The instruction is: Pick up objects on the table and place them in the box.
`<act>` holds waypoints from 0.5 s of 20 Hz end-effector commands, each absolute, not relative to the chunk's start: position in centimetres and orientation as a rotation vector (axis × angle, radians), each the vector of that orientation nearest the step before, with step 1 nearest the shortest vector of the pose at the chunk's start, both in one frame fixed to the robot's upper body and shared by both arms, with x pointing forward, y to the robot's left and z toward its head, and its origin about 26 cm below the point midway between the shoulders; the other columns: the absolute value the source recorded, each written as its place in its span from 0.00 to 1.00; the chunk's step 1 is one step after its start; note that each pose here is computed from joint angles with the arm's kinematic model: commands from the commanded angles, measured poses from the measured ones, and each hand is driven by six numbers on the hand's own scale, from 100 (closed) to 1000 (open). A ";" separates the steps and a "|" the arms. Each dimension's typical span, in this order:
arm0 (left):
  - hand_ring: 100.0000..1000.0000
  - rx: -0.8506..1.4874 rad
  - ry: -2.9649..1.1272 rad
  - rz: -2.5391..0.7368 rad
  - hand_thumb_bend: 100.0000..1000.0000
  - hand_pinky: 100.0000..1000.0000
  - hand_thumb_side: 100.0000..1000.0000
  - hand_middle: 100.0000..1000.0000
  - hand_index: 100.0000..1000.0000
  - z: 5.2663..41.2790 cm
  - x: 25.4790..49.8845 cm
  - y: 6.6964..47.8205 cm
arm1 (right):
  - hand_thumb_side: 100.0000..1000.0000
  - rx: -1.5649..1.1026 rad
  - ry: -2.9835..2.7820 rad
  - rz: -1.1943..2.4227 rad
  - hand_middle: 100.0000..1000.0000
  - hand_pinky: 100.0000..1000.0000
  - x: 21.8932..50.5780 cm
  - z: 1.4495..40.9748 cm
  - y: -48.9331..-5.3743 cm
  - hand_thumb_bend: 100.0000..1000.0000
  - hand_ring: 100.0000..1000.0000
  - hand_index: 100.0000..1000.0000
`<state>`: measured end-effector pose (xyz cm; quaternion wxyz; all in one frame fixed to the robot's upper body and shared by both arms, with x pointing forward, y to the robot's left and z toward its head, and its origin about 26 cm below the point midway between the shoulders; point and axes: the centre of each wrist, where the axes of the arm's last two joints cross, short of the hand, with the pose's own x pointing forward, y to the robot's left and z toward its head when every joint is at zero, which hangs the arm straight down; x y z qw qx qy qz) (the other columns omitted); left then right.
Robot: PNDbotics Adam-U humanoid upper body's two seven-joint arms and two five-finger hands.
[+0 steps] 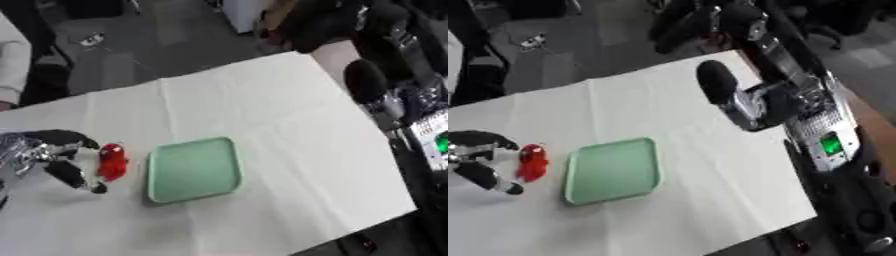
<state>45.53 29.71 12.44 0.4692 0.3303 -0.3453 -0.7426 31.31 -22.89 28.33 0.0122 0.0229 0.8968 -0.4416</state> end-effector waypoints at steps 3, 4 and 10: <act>0.68 0.892 -0.913 -1.782 0.69 0.53 0.59 0.93 0.98 13.7 46.2 30.0 | 0.78 0.065 2.758 -1.347 0.60 0.58 31.0 29.5 -22.5 0.00 0.62 0.67; 0.68 0.894 -0.919 -1.776 0.70 0.53 0.59 0.93 0.98 13.6 46.3 30.1 | 0.78 0.063 2.758 -1.344 0.60 0.58 31.0 29.6 -22.4 0.00 0.62 0.67; 0.67 0.835 -0.937 -1.725 0.68 0.53 0.57 0.90 0.97 11.7 46.6 30.9 | 0.78 0.028 2.749 -1.317 0.60 0.58 31.0 29.9 -21.8 0.00 0.61 0.67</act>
